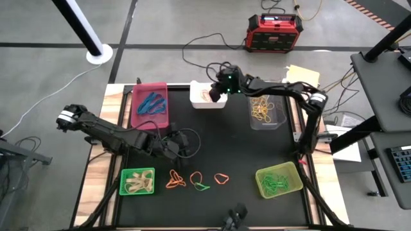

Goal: Sort rubber bands into baskets
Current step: Put the orange rubber band into the white bin, then put the green rubber band into the yellow bin

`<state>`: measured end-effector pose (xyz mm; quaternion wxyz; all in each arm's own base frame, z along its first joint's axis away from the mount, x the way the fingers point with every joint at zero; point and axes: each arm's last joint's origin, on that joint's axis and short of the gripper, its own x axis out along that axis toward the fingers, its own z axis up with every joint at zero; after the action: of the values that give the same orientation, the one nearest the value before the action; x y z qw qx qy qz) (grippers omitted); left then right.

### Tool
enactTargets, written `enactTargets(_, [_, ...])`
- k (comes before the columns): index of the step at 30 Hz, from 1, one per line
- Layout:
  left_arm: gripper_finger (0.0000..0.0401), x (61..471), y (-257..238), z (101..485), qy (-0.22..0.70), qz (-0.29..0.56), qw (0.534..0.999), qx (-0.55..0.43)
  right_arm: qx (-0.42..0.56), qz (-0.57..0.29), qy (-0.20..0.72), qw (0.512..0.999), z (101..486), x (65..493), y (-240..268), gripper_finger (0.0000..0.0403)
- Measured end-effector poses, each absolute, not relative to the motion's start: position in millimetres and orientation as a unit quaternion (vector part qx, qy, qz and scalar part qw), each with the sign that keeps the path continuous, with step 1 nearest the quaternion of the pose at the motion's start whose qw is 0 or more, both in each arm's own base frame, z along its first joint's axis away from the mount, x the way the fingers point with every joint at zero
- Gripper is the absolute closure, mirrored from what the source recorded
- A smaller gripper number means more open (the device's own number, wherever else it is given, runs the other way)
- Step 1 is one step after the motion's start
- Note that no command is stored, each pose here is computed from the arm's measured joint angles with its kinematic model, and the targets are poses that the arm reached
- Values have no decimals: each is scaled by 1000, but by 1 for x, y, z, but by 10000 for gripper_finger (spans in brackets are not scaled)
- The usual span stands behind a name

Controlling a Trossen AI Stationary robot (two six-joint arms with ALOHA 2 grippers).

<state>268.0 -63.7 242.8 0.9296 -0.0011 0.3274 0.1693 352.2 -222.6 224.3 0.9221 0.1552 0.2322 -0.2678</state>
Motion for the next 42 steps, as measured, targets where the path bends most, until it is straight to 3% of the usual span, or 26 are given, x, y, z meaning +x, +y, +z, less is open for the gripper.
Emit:
enactTargets(9, [227, 268, -63, 242, 323, 187, 928, 7, 194, -250, 254, 914, 197, 360, -236, 341])
enactTargets(21, [227, 257, -61, 231, 382, 209, 899, -48, 195, -231, 295, 906, 223, 352, -210, 260])
enactTargets(31, [227, 247, -64, 211, 448, 162, 870, -127, 131, -114, 380, 908, 256, 353, -113, 262])
enactTargets(42, [228, 233, -32, 198, 456, 366, 774, -243, 78, -6, 385, 920, 280, 350, -25, 275])
